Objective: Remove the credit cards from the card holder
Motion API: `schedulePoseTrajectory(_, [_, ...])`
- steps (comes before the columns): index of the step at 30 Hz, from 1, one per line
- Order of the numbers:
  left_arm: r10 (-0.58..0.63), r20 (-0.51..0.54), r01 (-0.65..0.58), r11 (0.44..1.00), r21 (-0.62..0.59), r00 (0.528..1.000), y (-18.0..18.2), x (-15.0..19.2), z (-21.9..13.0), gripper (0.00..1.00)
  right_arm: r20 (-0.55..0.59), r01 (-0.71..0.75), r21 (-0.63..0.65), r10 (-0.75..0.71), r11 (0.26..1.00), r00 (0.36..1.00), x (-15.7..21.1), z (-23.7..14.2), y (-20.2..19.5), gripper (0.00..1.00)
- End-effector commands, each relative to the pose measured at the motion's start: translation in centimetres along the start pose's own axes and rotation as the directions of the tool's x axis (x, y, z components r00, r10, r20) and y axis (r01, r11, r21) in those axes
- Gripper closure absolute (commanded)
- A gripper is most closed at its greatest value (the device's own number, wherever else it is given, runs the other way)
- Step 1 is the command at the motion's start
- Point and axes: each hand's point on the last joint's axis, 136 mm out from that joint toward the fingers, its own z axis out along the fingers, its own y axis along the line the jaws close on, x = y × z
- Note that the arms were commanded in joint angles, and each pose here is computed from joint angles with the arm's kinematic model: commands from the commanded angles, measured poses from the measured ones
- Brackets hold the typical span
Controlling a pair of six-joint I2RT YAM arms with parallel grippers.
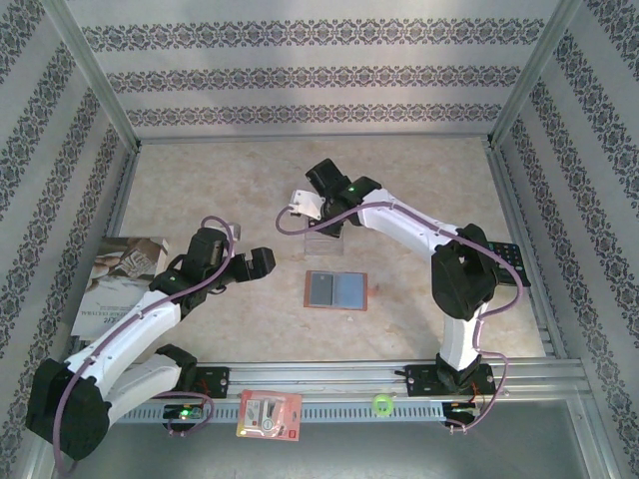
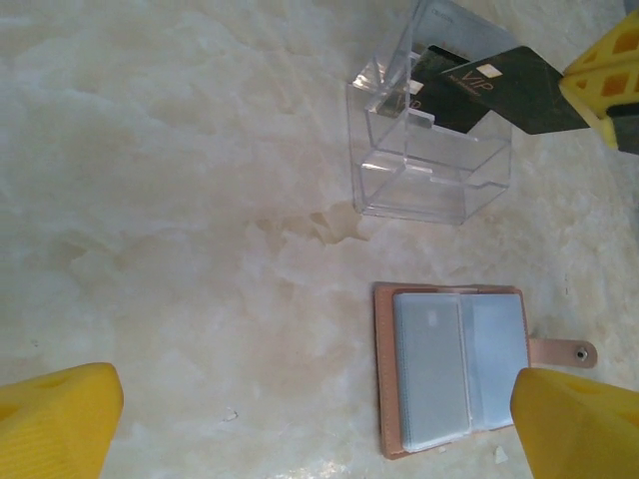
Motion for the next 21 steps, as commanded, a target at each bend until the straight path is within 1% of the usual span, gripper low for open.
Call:
schedulePoseTrajectory(1, [-0.019,-0.013,0.019,1.000,-0.020,1.000,1.0,0.3,0.4,0.00,0.018,0.040,0.062,-0.042,0.997,0.999,-1.0,-0.7,-1.7,1.00])
schedulePoseTrajectory(21, [-0.047,-0.024,0.046,0.998,-0.035,0.999,1.8,0.2,0.8,0.00,0.001,0.051,0.022,-0.051,0.998,0.999,-0.2,2.0,-1.0,1.00])
